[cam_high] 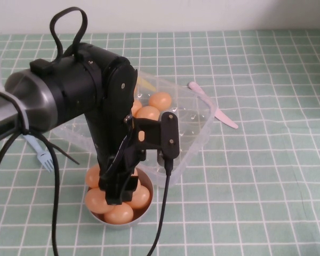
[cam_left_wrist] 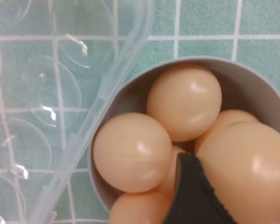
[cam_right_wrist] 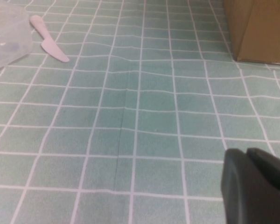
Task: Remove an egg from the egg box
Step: Place the egg in the bowl
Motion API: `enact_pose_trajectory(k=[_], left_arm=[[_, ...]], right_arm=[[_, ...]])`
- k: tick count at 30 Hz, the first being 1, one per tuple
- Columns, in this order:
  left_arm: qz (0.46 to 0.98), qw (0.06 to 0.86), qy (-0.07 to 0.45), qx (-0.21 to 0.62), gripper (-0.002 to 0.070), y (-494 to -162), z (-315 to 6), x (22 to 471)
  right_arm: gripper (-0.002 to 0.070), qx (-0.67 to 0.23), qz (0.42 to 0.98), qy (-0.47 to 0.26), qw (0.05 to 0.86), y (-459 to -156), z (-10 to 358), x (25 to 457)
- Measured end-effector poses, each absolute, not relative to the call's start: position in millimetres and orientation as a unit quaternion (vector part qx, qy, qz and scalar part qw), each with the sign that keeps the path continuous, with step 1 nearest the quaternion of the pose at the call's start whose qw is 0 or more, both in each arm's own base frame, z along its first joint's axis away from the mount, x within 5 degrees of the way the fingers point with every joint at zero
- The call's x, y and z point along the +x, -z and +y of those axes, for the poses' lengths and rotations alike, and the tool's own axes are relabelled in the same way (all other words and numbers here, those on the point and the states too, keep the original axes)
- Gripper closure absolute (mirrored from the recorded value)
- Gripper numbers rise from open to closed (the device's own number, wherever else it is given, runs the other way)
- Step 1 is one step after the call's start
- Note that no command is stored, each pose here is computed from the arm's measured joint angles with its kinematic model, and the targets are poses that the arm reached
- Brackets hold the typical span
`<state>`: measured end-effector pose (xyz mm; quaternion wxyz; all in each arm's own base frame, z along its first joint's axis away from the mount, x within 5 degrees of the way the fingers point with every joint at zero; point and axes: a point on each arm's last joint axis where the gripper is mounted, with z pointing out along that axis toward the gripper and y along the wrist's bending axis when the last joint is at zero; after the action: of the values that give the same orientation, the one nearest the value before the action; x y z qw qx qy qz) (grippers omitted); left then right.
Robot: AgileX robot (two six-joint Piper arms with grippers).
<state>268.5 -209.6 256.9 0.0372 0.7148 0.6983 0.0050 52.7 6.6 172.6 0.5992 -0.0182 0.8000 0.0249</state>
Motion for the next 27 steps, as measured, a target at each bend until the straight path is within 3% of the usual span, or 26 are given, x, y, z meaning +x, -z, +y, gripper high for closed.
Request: enact_pose_trajectory(k=[17,27], left_arm=[[0.647,0.035,-0.023,0.761,0.032,-257.0,-214.6,264.8],[0.641,0.021,-0.037,0.766,0.032,-239.2,-208.3,262.0]], right_arm=[[0.0694,-0.018,0.8,-0.025,0.599,-172.6,6.6,52.7],[0.0694,-0.018,0.8,-0.025,0.599,-172.6,6.6,52.7]])
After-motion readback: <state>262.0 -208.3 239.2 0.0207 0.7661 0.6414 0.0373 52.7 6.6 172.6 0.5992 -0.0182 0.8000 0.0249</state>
